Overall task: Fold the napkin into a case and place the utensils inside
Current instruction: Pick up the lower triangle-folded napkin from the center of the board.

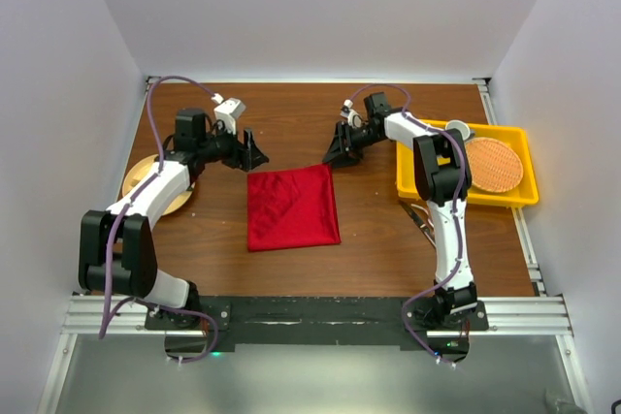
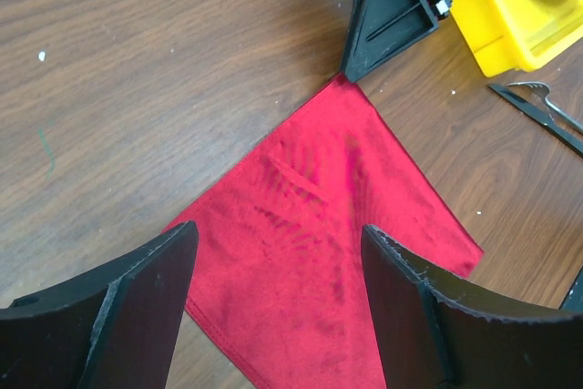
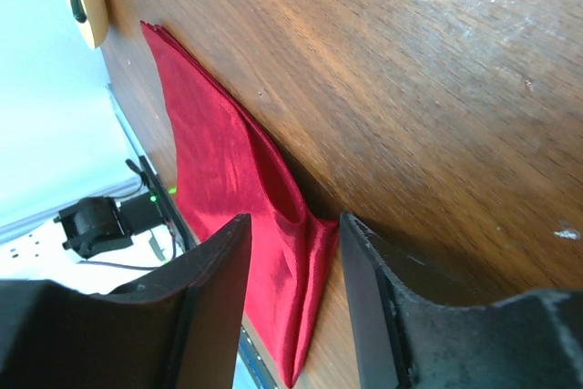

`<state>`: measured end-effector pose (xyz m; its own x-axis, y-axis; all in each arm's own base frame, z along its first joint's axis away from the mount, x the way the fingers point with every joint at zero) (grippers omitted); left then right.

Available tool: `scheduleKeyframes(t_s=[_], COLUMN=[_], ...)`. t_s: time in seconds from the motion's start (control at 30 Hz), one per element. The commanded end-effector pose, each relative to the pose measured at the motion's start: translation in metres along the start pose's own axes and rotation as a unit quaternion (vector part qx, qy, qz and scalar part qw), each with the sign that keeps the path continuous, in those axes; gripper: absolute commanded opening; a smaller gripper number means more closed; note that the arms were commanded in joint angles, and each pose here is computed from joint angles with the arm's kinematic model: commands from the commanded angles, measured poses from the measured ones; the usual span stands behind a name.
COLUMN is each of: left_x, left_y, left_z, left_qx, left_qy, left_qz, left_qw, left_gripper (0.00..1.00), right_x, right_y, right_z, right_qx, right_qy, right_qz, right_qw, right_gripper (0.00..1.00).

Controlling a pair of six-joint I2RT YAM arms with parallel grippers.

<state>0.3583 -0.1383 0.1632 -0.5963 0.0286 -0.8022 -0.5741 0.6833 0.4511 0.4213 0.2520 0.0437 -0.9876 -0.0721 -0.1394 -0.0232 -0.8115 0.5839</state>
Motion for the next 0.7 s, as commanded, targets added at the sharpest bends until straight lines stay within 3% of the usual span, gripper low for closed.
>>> scheduleKeyframes(t_s=[0.0,0.2,0.47,0.57,0.6,0.67], left_x=[-0.002,-0.002,0.0,-0.002,-0.002,0.004], left_y=[0.008,0.01,0.011,0.015,0.015,0.011], left_z=[0.003,0.009,0.014,-0.004,-0.014,-0.032], left_qx=[-0.006,-0.012,-0.008,0.051,0.077,0.089], left_qy=[-0.005,-0.006,-0.001,-0.029,-0.042,-0.102], left_qz=[-0.006,-0.008,-0.006,-0.022,-0.029,-0.03], left_qw=[1.0,1.0,1.0,0.998,0.996,0.99], left_gripper=[0.78,0.78,0.78,0.66,0.56,0.44], right_x=[0.0,-0.006,-0.003,0.0,0.001,0.003], right_y=[-0.01,-0.005,-0.001,-0.002,-0.003,-0.004], right_z=[-0.01,0.0,0.018,0.023,0.022,0.021], right_qx=[0.013,0.006,0.0,0.001,0.002,0.004], right_qy=[0.0,0.023,0.089,0.113,0.116,0.114], right_qz=[0.001,-0.006,-0.004,-0.003,-0.001,0.004], right_qw=[1.0,1.0,0.996,0.994,0.993,0.993], right_gripper=[0.45,0.34,0.08,0.0,0.0,0.0])
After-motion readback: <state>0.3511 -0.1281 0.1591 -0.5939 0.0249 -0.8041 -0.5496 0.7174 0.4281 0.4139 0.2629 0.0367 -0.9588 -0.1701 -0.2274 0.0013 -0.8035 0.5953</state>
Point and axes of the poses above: each gripper's point midway between its finger pads, its own y axis back along the fingers, its own z axis along the line the jaws close on, x = y × z, the point moved 2 cm from there along y, back along the fingers
